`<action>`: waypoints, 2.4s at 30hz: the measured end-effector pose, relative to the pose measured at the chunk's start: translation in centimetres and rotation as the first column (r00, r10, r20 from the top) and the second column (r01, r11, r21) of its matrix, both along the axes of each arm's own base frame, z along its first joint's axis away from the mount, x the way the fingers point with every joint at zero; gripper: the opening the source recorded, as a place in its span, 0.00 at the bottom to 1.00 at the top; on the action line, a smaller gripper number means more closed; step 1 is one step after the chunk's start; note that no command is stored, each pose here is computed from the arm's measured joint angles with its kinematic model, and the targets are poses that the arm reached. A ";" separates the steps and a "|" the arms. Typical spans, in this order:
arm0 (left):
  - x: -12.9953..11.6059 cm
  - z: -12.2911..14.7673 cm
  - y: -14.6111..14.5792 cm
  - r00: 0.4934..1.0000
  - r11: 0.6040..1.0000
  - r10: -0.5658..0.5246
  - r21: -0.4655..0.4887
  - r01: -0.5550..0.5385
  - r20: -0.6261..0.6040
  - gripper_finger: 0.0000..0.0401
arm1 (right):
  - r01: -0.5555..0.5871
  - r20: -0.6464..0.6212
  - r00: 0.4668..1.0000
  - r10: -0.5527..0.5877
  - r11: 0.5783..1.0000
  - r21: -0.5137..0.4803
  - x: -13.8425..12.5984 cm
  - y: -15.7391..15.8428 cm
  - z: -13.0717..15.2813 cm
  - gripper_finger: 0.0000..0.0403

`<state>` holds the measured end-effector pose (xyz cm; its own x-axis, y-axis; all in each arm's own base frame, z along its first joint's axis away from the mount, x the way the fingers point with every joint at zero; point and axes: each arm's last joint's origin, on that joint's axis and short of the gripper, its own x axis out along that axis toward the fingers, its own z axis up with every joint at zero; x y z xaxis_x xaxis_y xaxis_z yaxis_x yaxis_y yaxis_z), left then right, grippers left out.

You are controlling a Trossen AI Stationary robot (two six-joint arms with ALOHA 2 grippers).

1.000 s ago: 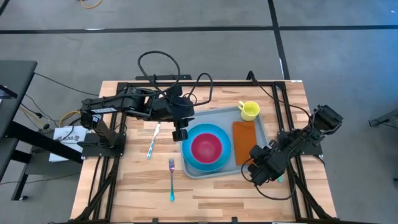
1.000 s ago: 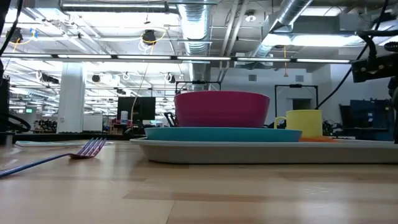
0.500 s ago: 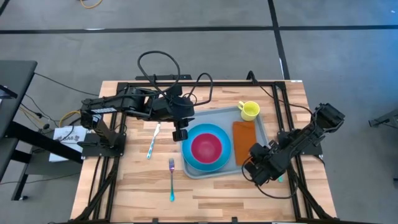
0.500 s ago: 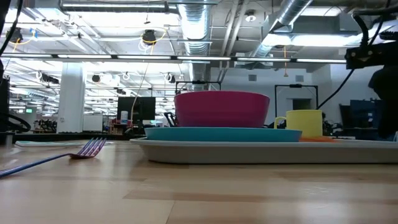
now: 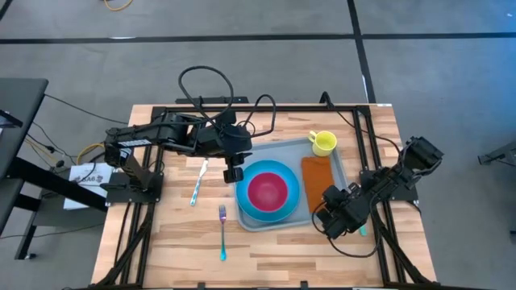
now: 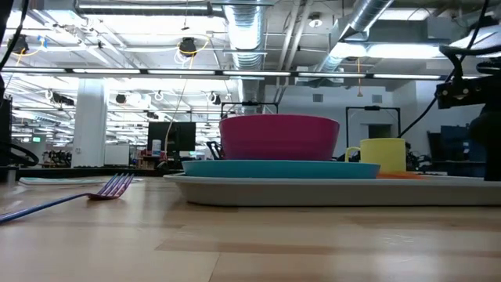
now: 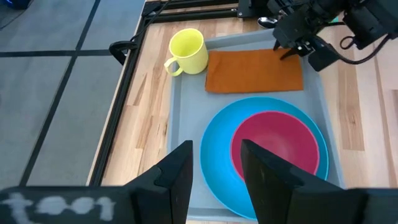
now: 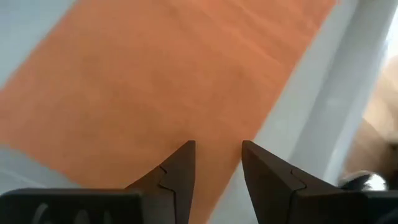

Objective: Set up tray
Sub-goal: Put the brown napkin on the serving tray to the right of the blue plate, then put the green spoon on the brown napkin to the right of the blue plate

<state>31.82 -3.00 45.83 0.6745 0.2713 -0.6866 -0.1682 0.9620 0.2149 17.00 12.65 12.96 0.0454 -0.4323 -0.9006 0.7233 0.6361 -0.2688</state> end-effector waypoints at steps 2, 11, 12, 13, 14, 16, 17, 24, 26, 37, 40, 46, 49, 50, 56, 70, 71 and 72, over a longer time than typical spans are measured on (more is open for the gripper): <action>0.0 0.0 0.0 1.000 1.000 0.000 0.000 0.000 0.000 0.31 | 0.007 -0.017 1.000 -0.007 1.000 -0.006 -0.2 -0.1 0.0 0.30; 0.0 0.0 0.0 1.000 1.000 0.000 0.000 0.000 0.001 0.31 | -0.010 -0.021 1.000 0.009 1.000 -0.009 -0.1 0.2 0.4 0.30; 0.0 0.0 0.0 1.000 1.000 0.000 0.000 0.000 0.002 0.31 | -0.013 -0.024 1.000 0.012 1.000 -0.012 -0.1 0.3 0.6 0.30; 0.0 0.0 0.0 1.000 1.000 0.000 0.000 0.000 0.002 0.31 | -0.016 -0.020 1.000 0.016 1.000 -0.009 0.0 0.5 0.9 0.30; 0.0 0.0 0.0 1.000 1.000 0.000 0.000 0.000 0.002 0.31 | -0.020 -0.009 1.000 0.020 1.000 -0.003 0.1 0.7 1.3 0.30; 0.0 0.0 0.0 1.000 1.000 0.000 0.000 0.000 0.002 0.31 | -0.032 0.048 0.998 0.032 0.999 0.007 0.7 1.2 2.2 0.30; 0.0 0.0 0.0 1.000 1.000 0.001 0.001 -0.001 0.002 0.31 | -0.050 0.079 0.996 0.049 0.999 0.004 1.0 1.5 2.6 0.30; -0.3 -0.3 0.1 0.999 1.000 0.030 0.002 -0.030 -0.036 0.31 | -0.123 0.206 0.971 0.118 0.992 0.014 3.1 2.2 3.8 0.30; -0.8 -0.6 0.1 0.995 0.998 0.058 -0.013 -0.060 -0.083 0.31 | -0.118 0.202 0.973 0.112 0.993 0.017 3.3 2.0 3.8 0.30; -3.1 -1.2 -1.9 0.975 0.994 0.110 0.042 -0.103 -0.194 0.31 | -0.039 0.073 0.997 0.038 0.999 0.005 1.5 0.8 5.1 0.30; -4.7 -0.1 -2.5 0.984 0.994 0.111 0.032 -0.107 -0.140 0.31 | -0.037 0.113 0.993 0.038 0.999 -0.010 0.3 0.8 6.4 0.30; -8.7 -0.6 -2.4 0.971 0.971 0.230 0.089 -0.223 -0.071 0.31 | -0.051 0.227 0.973 0.050 0.999 -0.002 -2.5 1.7 8.0 0.30; -11.1 -3.3 -2.0 0.949 0.953 0.295 0.100 -0.285 -0.110 0.31 | -0.106 0.229 0.969 0.097 0.994 0.027 -3.3 2.7 7.9 0.30; -11.9 -4.4 -1.7 0.936 0.941 0.332 0.102 -0.322 -0.119 0.31 | -0.119 0.223 0.969 0.108 0.992 0.038 -3.6 3.1 7.9 0.30; -15.7 -12.2 -0.7 0.844 0.840 0.534 -0.078 -0.537 -0.061 0.31 | -0.104 0.228 0.970 0.085 0.992 0.071 -3.6 3.9 7.2 0.30; -14.0 -28.2 -3.0 0.989 0.884 0.099 -0.466 -0.038 0.107 0.31 | -0.074 0.208 0.977 0.057 0.995 0.073 -0.8 1.9 7.2 0.30; -14.0 -28.6 -3.0 0.989 0.883 0.075 -0.469 -0.006 0.128 0.31 | -0.081 0.208 0.976 0.064 0.994 0.075 -0.6 1.9 7.2 0.30; -14.0 -29.0 -3.1 0.989 0.884 0.055 -0.467 0.016 0.138 0.31 | -0.086 0.210 0.975 0.068 0.993 0.078 -0.5 1.8 7.2 0.30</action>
<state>17.85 -6.07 16.83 0.7726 -0.0423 -0.6335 -0.1824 0.9410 -0.2852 16.55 14.44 20.13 0.2643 -0.3419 -0.9018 0.7053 0.7063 -0.0610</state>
